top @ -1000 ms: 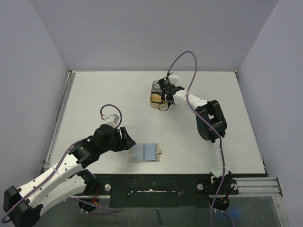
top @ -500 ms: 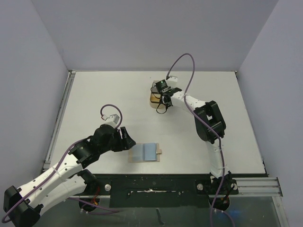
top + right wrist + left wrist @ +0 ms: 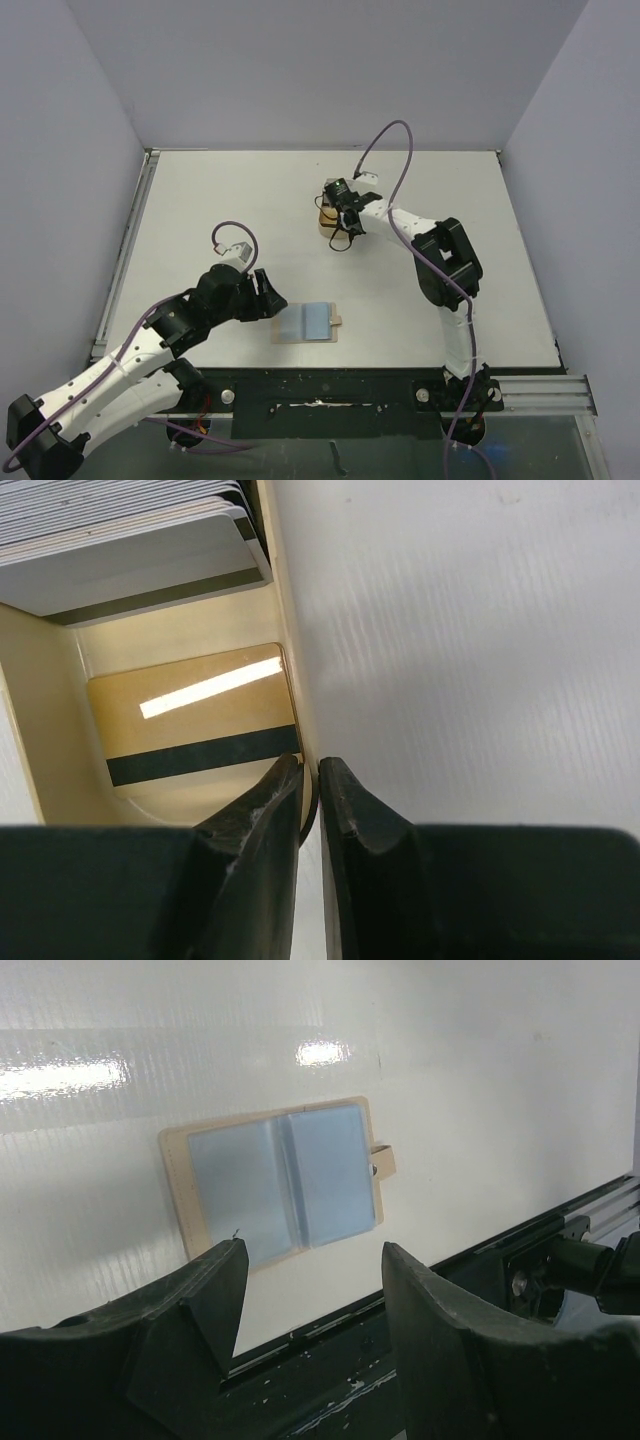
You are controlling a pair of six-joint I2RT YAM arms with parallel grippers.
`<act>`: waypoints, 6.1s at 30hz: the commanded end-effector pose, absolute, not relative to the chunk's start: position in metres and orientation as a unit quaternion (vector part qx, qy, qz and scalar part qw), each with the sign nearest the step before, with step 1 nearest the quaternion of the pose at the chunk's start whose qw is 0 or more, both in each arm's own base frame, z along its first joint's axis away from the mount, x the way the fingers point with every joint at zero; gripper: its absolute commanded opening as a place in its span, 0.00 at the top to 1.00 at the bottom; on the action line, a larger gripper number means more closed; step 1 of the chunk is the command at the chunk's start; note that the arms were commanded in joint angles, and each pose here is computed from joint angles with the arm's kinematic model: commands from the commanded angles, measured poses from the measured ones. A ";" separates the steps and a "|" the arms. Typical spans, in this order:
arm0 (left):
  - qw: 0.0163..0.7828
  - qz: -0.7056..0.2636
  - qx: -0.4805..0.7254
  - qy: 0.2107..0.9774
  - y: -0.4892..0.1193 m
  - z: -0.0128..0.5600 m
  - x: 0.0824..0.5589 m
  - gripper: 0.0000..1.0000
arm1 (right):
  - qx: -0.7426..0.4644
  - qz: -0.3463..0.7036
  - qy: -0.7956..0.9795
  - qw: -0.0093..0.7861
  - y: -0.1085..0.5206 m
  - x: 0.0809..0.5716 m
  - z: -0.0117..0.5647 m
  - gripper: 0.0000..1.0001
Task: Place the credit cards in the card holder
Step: Move the storage box to the center of the board, then pick up the credit card from the storage box.
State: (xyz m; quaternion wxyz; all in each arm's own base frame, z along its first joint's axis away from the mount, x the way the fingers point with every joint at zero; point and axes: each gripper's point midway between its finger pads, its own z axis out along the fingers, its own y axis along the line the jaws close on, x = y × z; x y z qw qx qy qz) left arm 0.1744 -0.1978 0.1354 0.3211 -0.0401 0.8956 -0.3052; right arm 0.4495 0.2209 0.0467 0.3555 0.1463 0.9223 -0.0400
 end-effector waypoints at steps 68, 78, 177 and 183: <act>0.440 -0.357 -0.069 0.821 -0.161 0.234 0.161 0.45 | -0.392 -0.109 0.805 0.431 0.276 0.508 0.124 0.30; 0.449 -0.359 -0.073 0.815 -0.158 0.237 0.161 0.45 | -0.397 -0.119 0.808 0.419 0.266 0.513 0.113 0.39; 0.323 -0.288 -0.091 0.897 -0.198 0.121 0.181 0.74 | -0.135 0.272 0.876 0.375 0.303 0.292 0.207 1.00; 0.305 -0.292 -0.093 0.902 -0.204 0.098 0.180 0.82 | -0.095 0.356 0.871 0.325 0.316 0.248 0.178 1.00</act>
